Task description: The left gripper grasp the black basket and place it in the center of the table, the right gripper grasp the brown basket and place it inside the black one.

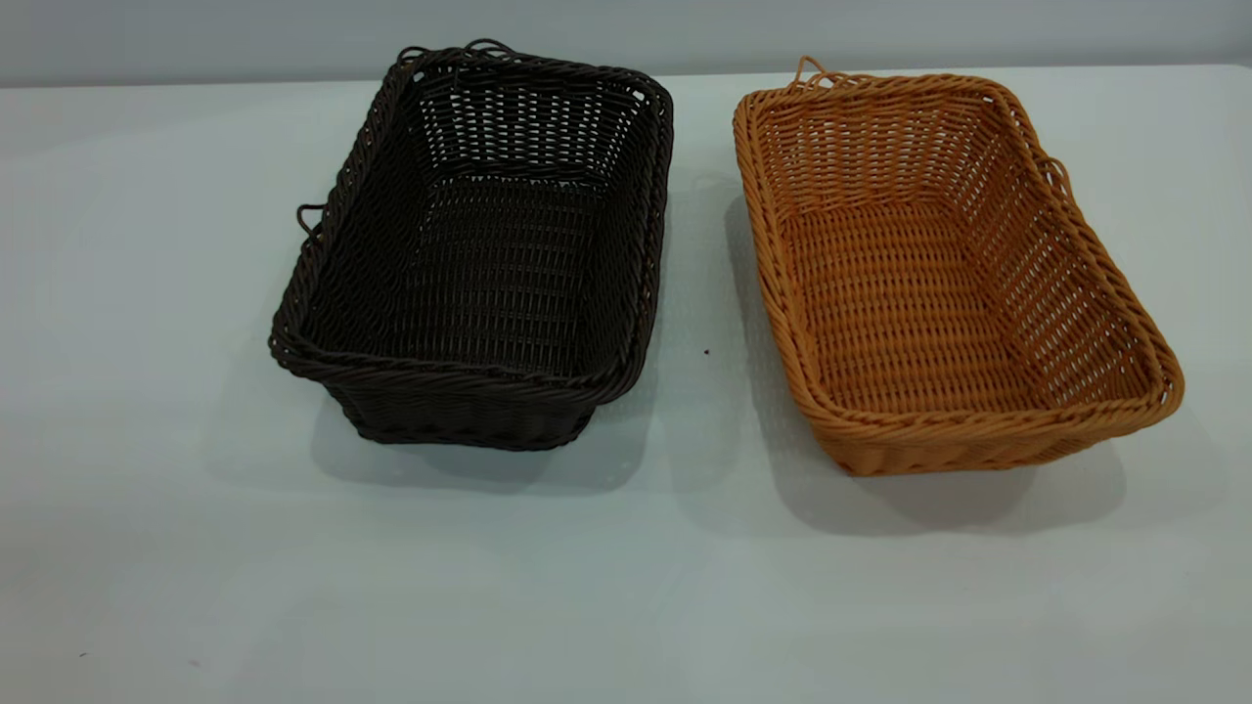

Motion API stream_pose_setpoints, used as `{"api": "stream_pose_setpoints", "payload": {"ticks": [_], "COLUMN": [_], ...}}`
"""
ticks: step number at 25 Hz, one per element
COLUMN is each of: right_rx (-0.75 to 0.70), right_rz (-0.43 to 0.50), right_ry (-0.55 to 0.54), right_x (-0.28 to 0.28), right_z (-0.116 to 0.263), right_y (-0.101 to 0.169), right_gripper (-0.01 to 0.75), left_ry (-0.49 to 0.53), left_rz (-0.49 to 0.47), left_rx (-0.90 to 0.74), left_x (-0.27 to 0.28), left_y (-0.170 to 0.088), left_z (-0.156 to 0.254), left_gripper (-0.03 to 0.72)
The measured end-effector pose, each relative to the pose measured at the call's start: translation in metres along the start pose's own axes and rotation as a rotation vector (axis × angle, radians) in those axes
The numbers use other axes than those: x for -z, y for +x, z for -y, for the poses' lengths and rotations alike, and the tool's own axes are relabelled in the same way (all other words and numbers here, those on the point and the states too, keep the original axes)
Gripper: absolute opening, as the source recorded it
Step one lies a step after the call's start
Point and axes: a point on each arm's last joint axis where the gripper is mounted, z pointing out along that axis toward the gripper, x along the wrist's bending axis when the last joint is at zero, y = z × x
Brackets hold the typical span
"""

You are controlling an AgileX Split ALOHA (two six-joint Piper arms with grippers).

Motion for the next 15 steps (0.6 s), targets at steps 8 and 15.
{"api": "stream_pose_setpoints", "payload": {"ticks": [8, 15], "right_rx": [0.0, 0.0], "right_rz": [0.0, 0.0], "right_ry": [0.0, 0.0], "right_x": [0.0, 0.0], "right_z": [0.0, 0.0], "right_y": [0.0, 0.0], "right_gripper": [0.574, 0.574], "left_ry": [0.0, 0.0], "left_rz": [0.0, 0.0], "left_rx": [0.0, 0.0], "left_x": [0.0, 0.0], "left_y": [0.0, 0.0], "left_z": [0.0, 0.0], "left_gripper": [0.435, 0.435]}}
